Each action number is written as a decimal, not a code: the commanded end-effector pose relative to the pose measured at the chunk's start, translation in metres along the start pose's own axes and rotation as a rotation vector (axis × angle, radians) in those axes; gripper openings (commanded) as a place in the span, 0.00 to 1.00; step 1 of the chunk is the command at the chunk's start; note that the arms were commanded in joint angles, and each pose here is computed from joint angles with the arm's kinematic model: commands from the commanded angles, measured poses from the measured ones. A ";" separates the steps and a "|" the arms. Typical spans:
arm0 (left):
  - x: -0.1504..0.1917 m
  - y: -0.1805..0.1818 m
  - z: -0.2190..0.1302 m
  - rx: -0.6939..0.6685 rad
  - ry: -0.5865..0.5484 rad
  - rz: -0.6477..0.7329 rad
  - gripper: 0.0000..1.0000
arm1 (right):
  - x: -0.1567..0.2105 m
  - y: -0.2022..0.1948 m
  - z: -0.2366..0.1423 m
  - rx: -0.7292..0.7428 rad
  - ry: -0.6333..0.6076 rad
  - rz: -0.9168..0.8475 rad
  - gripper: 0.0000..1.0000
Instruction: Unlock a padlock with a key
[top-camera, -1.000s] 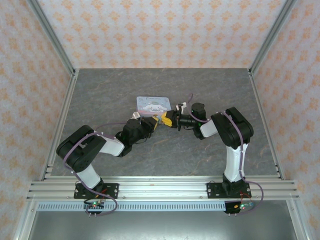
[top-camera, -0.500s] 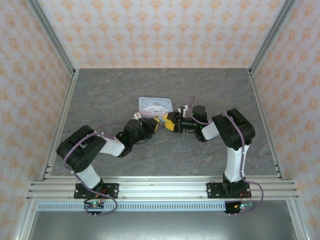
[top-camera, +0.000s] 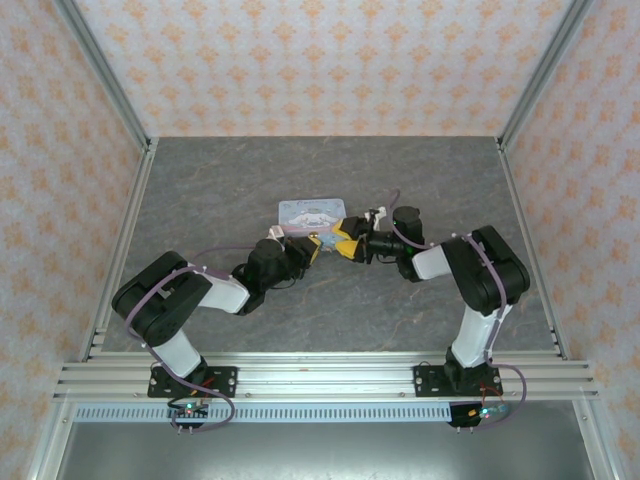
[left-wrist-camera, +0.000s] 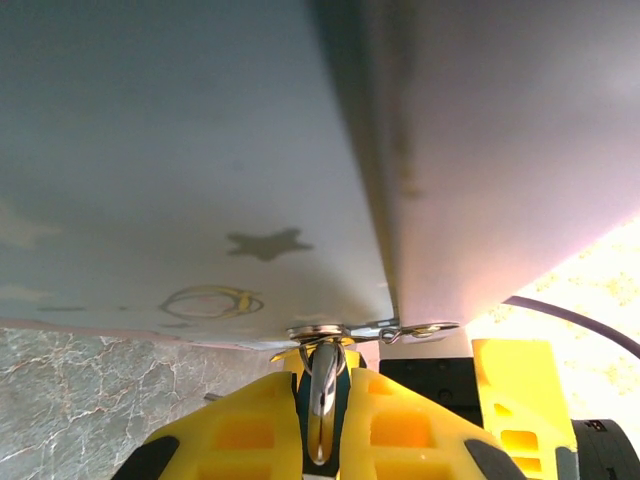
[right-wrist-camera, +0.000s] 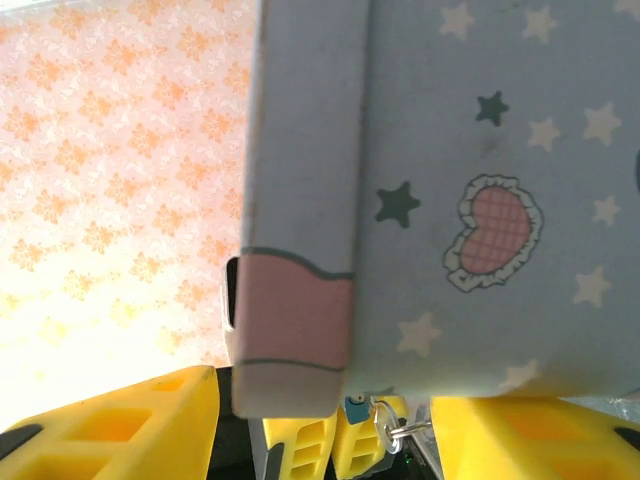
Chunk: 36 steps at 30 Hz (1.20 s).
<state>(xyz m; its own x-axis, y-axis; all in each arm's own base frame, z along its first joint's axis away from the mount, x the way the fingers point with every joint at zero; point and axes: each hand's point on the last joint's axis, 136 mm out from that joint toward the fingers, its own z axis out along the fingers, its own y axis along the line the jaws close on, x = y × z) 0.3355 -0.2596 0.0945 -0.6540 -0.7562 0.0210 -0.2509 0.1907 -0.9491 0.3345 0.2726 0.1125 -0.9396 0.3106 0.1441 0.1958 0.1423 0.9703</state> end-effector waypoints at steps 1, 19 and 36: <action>0.023 0.005 -0.006 -0.023 0.097 0.038 0.00 | -0.037 0.037 -0.014 -0.054 -0.182 -0.132 0.58; 0.021 0.000 -0.004 -0.020 0.091 0.040 0.00 | -0.008 0.004 -0.039 0.003 -0.279 -0.023 0.50; 0.020 -0.004 -0.005 -0.014 0.086 0.044 0.00 | 0.037 -0.017 -0.057 0.101 -0.291 -0.062 0.44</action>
<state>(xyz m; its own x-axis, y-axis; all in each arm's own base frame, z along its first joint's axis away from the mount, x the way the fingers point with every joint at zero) 0.3173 -0.2675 0.0748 -0.7079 -0.7047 0.0466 -0.3099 0.2507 -0.9171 0.2837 0.2284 0.1093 -0.8238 0.5649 0.0479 0.2085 0.2234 0.9522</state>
